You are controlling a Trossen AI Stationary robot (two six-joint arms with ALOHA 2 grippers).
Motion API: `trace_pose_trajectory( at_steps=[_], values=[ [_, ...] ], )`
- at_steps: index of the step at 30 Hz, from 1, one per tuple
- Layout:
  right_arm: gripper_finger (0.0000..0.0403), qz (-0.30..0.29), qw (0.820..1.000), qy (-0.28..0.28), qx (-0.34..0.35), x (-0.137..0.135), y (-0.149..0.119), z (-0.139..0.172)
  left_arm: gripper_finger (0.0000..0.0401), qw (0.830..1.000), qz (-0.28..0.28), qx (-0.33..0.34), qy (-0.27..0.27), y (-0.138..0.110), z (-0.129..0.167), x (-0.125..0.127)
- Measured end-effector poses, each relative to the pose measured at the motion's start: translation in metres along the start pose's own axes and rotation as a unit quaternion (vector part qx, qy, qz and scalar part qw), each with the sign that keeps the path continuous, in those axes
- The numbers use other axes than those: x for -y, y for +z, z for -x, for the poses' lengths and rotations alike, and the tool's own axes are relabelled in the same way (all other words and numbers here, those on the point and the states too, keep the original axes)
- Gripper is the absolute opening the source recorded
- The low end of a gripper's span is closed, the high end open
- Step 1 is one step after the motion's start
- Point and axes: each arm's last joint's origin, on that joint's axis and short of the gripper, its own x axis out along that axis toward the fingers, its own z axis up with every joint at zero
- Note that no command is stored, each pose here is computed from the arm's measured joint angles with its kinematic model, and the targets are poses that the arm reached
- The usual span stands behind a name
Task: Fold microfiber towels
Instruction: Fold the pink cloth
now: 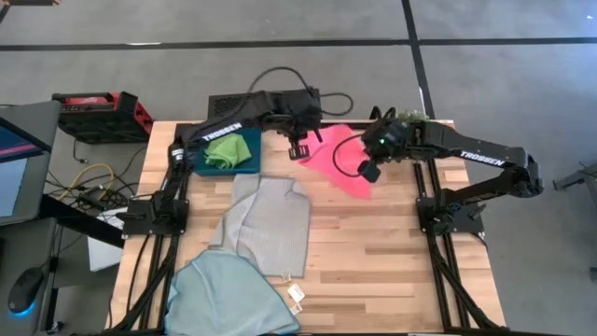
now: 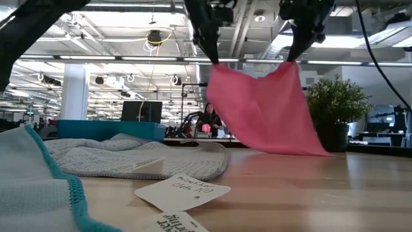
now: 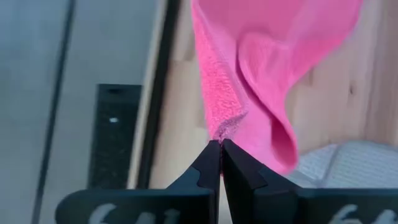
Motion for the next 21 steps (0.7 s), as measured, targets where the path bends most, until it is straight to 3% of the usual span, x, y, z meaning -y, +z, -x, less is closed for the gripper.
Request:
trace_pose_trajectory(
  at_steps=[5,8,11,15,19,21],
  values=[
    [0.0002,-0.022,0.998,-0.057,0.029,0.015,0.012,0.010,0.0000,0.997,0.041,0.029,0.067,-0.003,0.031,-0.012],
    [0.0002,-0.006,0.997,-0.065,0.047,0.023,0.019,0.020,0.0000,0.997,0.027,0.036,0.065,-0.010,0.050,-0.017],
    [0.0002,-0.015,0.993,-0.089,0.072,0.027,0.026,0.028,0.0000,0.994,0.049,0.036,0.095,-0.010,0.053,-0.020],
    [0.0002,0.018,0.992,-0.085,0.089,0.028,0.032,0.037,0.0000,0.998,0.015,0.032,0.061,-0.013,0.057,-0.018],
    [0.0002,0.036,0.991,-0.078,0.101,0.029,0.035,0.043,0.0000,0.996,0.026,0.040,0.078,-0.011,0.057,-0.018],
    [0.0002,0.047,0.992,-0.060,0.102,0.028,0.036,0.043,0.0000,0.998,-0.003,0.049,0.036,-0.010,0.056,-0.015]
  ],
)
